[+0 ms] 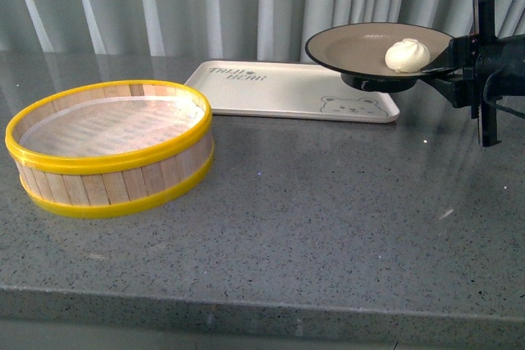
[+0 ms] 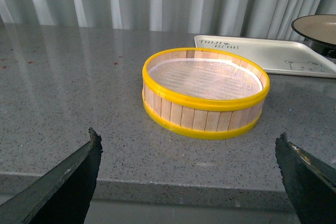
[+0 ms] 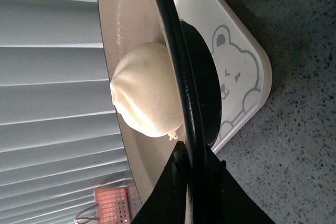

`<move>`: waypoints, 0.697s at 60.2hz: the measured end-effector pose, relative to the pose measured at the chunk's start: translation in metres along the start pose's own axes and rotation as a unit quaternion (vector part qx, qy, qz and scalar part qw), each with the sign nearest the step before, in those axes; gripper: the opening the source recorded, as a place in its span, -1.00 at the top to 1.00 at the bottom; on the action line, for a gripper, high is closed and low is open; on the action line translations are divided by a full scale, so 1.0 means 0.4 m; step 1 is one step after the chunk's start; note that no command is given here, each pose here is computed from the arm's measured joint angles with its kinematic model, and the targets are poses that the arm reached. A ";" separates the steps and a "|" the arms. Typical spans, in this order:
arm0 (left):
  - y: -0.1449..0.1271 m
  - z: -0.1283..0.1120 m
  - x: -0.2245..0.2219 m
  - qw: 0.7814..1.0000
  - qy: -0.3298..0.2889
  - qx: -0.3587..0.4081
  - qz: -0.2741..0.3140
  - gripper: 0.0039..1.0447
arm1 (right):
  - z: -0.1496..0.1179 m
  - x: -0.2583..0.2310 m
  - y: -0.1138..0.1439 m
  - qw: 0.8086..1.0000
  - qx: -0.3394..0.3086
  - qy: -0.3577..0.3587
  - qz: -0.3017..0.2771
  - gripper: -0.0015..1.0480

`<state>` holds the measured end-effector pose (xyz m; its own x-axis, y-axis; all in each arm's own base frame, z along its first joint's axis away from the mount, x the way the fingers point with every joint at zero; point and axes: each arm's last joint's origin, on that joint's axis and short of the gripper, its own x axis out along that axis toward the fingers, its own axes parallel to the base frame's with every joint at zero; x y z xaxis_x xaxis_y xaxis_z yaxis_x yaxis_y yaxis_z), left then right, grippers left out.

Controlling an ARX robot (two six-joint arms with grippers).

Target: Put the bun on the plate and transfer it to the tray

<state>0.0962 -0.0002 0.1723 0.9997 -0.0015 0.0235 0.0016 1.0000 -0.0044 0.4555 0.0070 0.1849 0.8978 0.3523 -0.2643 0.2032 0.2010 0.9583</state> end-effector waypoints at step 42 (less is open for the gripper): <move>0.000 0.000 0.000 1.000 0.000 0.000 0.000 -0.88 | 0.007 0.152 0.006 0.999 -0.013 0.046 0.011 0.94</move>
<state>0.0962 -0.0002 0.1723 0.9997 -0.0015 0.0235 0.0016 1.0000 -0.0044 0.5117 0.0265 0.1712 0.8620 0.4389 -0.2537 0.1731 0.2156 0.9610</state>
